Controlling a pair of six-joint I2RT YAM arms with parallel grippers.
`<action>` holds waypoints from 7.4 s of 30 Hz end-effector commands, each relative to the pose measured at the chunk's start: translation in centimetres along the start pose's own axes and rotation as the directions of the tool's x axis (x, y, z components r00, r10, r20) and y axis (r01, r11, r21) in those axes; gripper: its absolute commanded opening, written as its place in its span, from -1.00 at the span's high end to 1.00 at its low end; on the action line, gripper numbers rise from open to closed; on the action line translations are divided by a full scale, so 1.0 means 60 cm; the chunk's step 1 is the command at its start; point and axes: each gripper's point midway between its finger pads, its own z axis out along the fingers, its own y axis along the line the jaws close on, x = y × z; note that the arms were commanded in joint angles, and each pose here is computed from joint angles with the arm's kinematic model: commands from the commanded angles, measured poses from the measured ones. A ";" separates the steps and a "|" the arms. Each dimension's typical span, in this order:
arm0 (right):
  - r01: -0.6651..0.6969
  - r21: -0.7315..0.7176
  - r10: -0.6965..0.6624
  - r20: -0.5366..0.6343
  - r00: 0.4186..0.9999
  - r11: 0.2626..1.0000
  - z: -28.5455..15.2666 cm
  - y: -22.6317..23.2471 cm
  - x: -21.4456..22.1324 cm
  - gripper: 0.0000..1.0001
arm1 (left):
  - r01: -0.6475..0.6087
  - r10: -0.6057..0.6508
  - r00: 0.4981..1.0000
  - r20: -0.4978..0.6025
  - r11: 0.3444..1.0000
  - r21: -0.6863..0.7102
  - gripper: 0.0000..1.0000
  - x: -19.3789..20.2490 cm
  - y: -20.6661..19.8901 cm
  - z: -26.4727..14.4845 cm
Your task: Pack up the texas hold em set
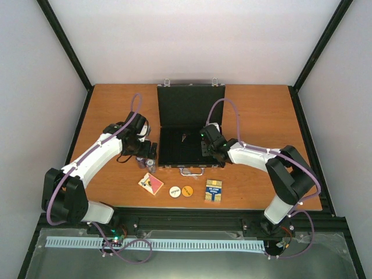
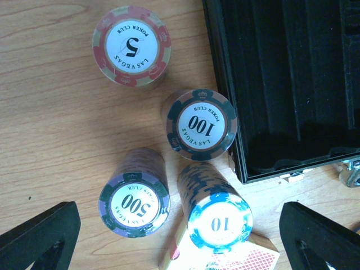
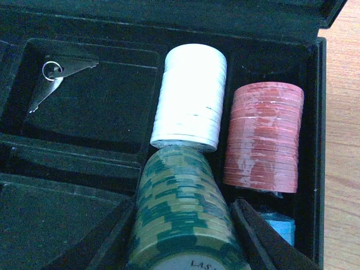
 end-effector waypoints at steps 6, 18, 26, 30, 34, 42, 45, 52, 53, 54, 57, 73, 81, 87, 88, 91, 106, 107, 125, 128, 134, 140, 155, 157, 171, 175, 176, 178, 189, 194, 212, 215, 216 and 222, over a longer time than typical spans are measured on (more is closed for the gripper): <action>0.024 0.055 -0.027 0.044 0.999 0.998 -0.001 0.030 -0.005 0.46 | -0.001 0.001 1.000 0.025 1.000 0.000 -0.99 -0.016 -0.005 -0.013; 0.038 -0.034 -0.037 0.022 0.999 0.999 -0.077 0.054 -0.016 -0.84 | -0.007 0.007 1.000 0.025 1.000 0.006 -1.00 -0.014 -0.006 -0.012; 0.064 -0.065 -0.063 0.007 0.998 0.996 -0.138 0.056 -0.052 -1.00 | -0.015 0.014 0.999 0.042 1.000 0.014 -1.00 -0.026 -0.011 -0.027; 0.070 -0.059 -0.075 -0.086 0.993 0.996 -0.156 0.050 -0.042 -1.00 | -0.018 0.017 0.999 0.052 1.000 0.016 -1.00 -0.034 -0.013 -0.040; 0.080 0.014 -0.074 -0.230 0.970 0.997 -0.177 0.018 0.002 -1.00 | -0.024 0.022 0.997 0.067 1.000 0.020 -0.99 -0.039 -0.015 -0.055; 0.004 0.031 0.011 -0.455 0.891 1.000 -0.182 0.006 0.150 -1.00 | -0.020 0.017 0.998 0.062 0.999 0.047 -1.00 -0.034 -0.021 -0.052; -0.003 0.022 0.013 -0.477 0.879 1.000 -0.190 0.020 0.172 -1.00 | -0.018 0.015 0.998 0.061 0.999 0.049 -1.00 -0.031 -0.021 -0.051; 0.023 0.035 0.000 -0.548 0.836 0.999 -0.198 0.042 0.233 -1.00 | -0.023 0.020 0.998 0.055 0.998 0.060 -0.99 -0.034 -0.025 -0.046; 0.021 0.045 0.008 -0.554 0.833 0.999 -0.198 0.040 0.238 -1.00 | -0.022 0.019 0.998 0.055 0.998 0.062 -1.00 -0.034 -0.026 -0.045; 0.016 0.061 0.021 -0.559 0.829 0.998 -0.199 0.036 0.242 -1.00 | -0.020 0.017 0.998 0.053 0.998 0.065 -1.00 -0.034 -0.027 -0.044; -0.011 0.124 0.079 -0.562 0.823 0.992 -0.205 0.019 0.251 -1.00 | -0.015 0.011 0.998 0.056 0.997 0.073 -1.00 -0.036 -0.029 -0.044; -0.122 0.145 0.184 -0.571 0.800 0.982 -0.173 0.035 0.280 -1.00 | -0.003 -0.001 0.999 0.037 0.995 0.104 -0.99 -0.039 -0.040 -0.027; -0.122 0.166 0.197 -0.574 0.795 0.979 -0.148 0.032 0.299 -1.00 | -0.002 -0.001 1.000 0.030 0.994 0.114 -1.00 -0.035 -0.041 -0.021; -0.086 0.173 0.172 -0.578 0.797 0.981 -0.124 0.034 0.306 -0.98 | -0.001 -0.001 1.000 0.025 0.994 0.109 -0.99 -0.027 -0.039 -0.018; -0.082 0.173 0.169 -0.582 0.796 0.981 -0.121 0.034 0.308 -0.95 | -0.002 -0.001 1.000 0.027 0.994 0.108 -0.99 -0.027 -0.038 -0.018; -0.071 0.176 0.163 -0.586 0.794 0.982 -0.117 0.033 0.311 -0.69 | -0.004 0.001 1.000 0.029 0.994 0.107 -1.00 -0.028 -0.038 -0.019; -0.009 0.008 0.012 -0.525 0.851 1.000 -0.200 0.039 0.245 0.83 | -0.002 -0.002 0.999 0.050 0.997 0.076 -0.99 -0.028 -0.028 -0.027; 0.011 -0.025 -0.022 -0.507 0.862 1.000 -0.208 0.045 0.231 0.83 | -0.001 -0.003 0.999 0.054 0.997 0.073 -0.99 -0.030 -0.027 -0.029; 0.680 -0.118 -0.686 -0.008 0.728 0.723 -0.125 0.160 -0.067 0.83 | 0.017 -0.023 0.995 0.099 0.998 0.067 -1.00 -0.027 -0.022 -0.066; 0.764 -0.067 -0.766 -0.015 0.643 0.642 -0.104 0.147 -0.063 0.84 | 0.017 -0.024 0.994 0.108 0.998 0.065 -1.00 -0.022 -0.020 -0.071; 0.829 0.009 -0.829 -0.004 0.559 0.559 -0.085 0.137 -0.073 0.83 | 0.027 -0.033 0.995 0.099 0.998 0.059 -0.99 -0.016 -0.016 -0.063; 0.866 -0.001 -0.866 -0.009 0.500 0.500 -0.049 0.149 -0.060 0.82 | 0.031 -0.036 0.995 0.095 0.998 0.053 -1.00 -0.015 -0.015 -0.061; 0.897 -0.101 -0.902 -0.081 0.424 0.431 0.007 0.143 0.013 -0.11 | 0.030 -0.033 0.996 0.077 0.999 0.036 -0.99 -0.014 -0.011 -0.052; 0.897 -0.100 -0.902 -0.087 0.424 0.431 0.009 0.140 0.017 -0.37 | 0.030 -0.033 0.997 0.076 0.999 0.039 -1.00 -0.013 -0.012 -0.051; 0.820 -0.119 -0.827 -0.017 0.562 0.560 -0.028 0.154 -0.026 -0.97 | 0.024 -0.027 0.997 0.073 0.999 0.044 -1.00 -0.012 -0.013 -0.049; 0.708 -0.167 -0.712 0.045 0.700 0.686 -0.057 0.167 -0.077 -1.00 | 0.026 -0.029 0.997 0.072 0.999 0.043 -0.99 -0.011 -0.013 -0.048; 0.682 -0.185 -0.688 0.042 0.725 0.707 -0.058 0.168 -0.082 -1.00 | 0.026 -0.030 0.997 0.072 0.999 0.045 -1.00 -0.011 -0.013 -0.048; 0.627 -0.202 -0.635 0.028 0.772 0.753 -0.055 0.169 -0.090 -1.00 | 0.027 -0.031 0.997 0.070 0.999 0.046 -1.00 -0.011 -0.014 -0.047; 0.237 -0.173 -0.271 -0.206 0.940 0.956 0.024 0.181 -0.074 -0.89 | 0.026 -0.028 0.998 0.056 0.999 0.047 -1.00 -0.010 -0.015 -0.042; 0.119 -0.170 -0.165 -0.287 0.944 0.978 0.028 0.180 -0.042 -0.89 | 0.025 -0.027 0.998 0.057 0.999 0.036 -1.00 -0.007 -0.011 -0.043; 0.124 -0.302 -0.215 -0.288 0.933 0.945 0.000 0.197 -0.009 -0.89 | 0.024 -0.027 0.998 0.060 0.999 0.042 -1.00 -0.009 -0.013 -0.042; 0.160 -0.283 -0.222 -0.199 0.955 0.945 -0.024 0.192 -0.052 -0.90 | 0.023 -0.026 0.998 0.058 0.999 0.045 -0.99 -0.010 -0.014 -0.041; 0.174 -0.286 -0.229 -0.171 0.958 0.942 -0.035 0.193 -0.066 -0.90 | 0.023 -0.026 0.998 0.060 0.999 0.044 -0.99 -0.011 -0.014 -0.042; 0.272 -0.288 -0.323 -0.147 0.935 0.918 -0.089 0.193 -0.079 -1.00 | 0.022 -0.026 0.996 0.085 0.999 0.047 -0.99 -0.029 -0.018 -0.057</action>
